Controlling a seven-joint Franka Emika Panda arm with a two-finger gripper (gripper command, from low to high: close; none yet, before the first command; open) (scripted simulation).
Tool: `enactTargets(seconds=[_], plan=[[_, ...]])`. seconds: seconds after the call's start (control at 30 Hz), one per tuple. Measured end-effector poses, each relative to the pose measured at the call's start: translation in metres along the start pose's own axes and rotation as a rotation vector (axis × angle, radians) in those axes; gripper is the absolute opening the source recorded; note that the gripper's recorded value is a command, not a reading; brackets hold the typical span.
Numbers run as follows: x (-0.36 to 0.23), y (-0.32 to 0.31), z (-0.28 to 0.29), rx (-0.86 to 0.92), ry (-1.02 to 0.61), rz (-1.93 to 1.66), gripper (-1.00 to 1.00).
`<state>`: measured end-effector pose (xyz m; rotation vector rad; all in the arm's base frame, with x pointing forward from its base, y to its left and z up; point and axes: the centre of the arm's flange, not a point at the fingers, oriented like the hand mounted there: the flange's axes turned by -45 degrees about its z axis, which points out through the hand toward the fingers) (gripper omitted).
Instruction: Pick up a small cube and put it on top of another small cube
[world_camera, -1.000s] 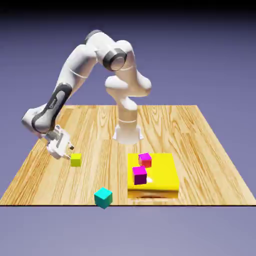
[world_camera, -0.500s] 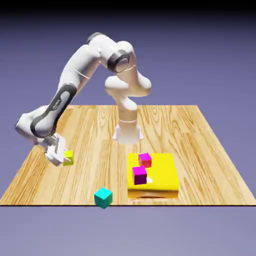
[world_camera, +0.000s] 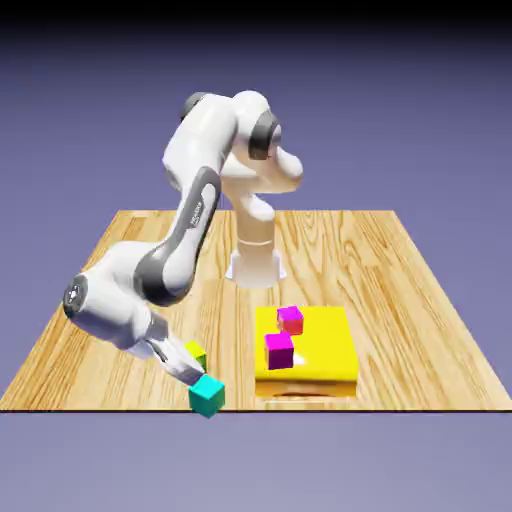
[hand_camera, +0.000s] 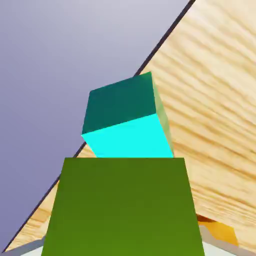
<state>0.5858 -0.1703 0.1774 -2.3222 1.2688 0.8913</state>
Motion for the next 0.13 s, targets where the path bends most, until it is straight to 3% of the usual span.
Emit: enactTargets(seconds=[0.03,0.07,0.13], plan=[[0.0036,0.0007,0.0194,0.0,0.001,0.001,-1.0],[0.0047,0.0011,0.0262,-0.001,0.001,0.001,1.0],[0.0047,0.0013,0.0262,-0.003,0.001,0.001,1.0]])
